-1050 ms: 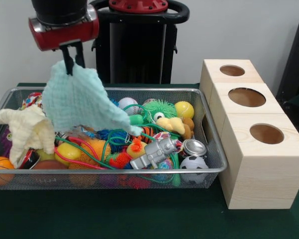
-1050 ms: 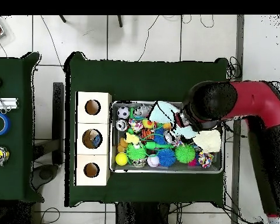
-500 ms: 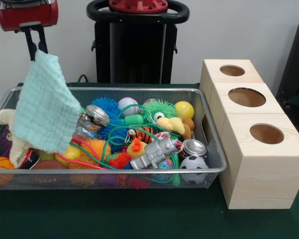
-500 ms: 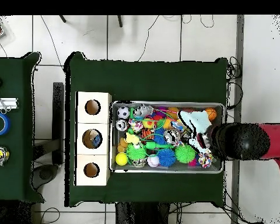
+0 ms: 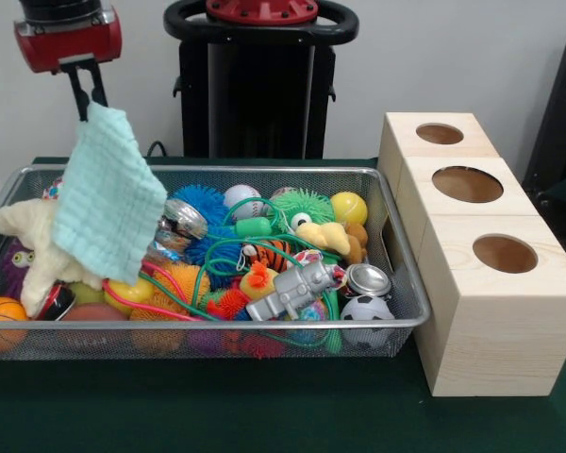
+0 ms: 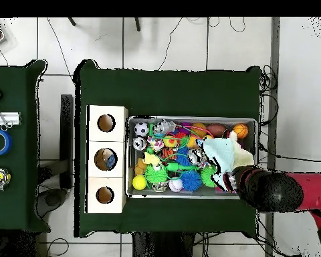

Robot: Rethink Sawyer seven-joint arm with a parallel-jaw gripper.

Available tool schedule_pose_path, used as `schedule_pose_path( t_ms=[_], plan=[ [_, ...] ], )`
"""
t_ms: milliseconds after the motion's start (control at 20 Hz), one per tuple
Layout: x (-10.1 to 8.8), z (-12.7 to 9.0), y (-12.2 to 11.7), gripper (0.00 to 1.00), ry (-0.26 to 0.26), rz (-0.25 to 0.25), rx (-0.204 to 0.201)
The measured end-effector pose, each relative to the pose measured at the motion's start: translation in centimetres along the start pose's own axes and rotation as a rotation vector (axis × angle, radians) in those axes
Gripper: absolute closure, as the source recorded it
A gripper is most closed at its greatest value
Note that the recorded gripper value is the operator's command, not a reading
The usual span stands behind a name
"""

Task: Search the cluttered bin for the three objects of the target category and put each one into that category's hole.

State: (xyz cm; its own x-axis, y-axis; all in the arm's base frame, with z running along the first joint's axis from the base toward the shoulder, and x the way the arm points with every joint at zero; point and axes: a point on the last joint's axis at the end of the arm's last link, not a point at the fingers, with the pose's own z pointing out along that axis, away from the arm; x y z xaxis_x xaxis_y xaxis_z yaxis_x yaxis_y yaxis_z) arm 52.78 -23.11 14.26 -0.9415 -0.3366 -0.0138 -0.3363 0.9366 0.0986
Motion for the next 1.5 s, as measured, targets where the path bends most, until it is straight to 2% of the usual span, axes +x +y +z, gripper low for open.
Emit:
schedule_pose_path(
  t_ms=[150,550,700,1150,1500],
  plan=[
    [0.7,0.7,2.0,1.00,0.025,-0.028,-0.024],
    [1.1,1.0,5.6,1.00,0.065,-0.097,-0.038],
    [0.5,0.8,7.4,1.00,0.074,-0.135,-0.038],
    [-0.7,0.9,9.8,1.00,0.082,-0.181,-0.050],
    [-3.5,2.2,11.3,1.00,0.057,-0.209,-0.089]
  ],
)
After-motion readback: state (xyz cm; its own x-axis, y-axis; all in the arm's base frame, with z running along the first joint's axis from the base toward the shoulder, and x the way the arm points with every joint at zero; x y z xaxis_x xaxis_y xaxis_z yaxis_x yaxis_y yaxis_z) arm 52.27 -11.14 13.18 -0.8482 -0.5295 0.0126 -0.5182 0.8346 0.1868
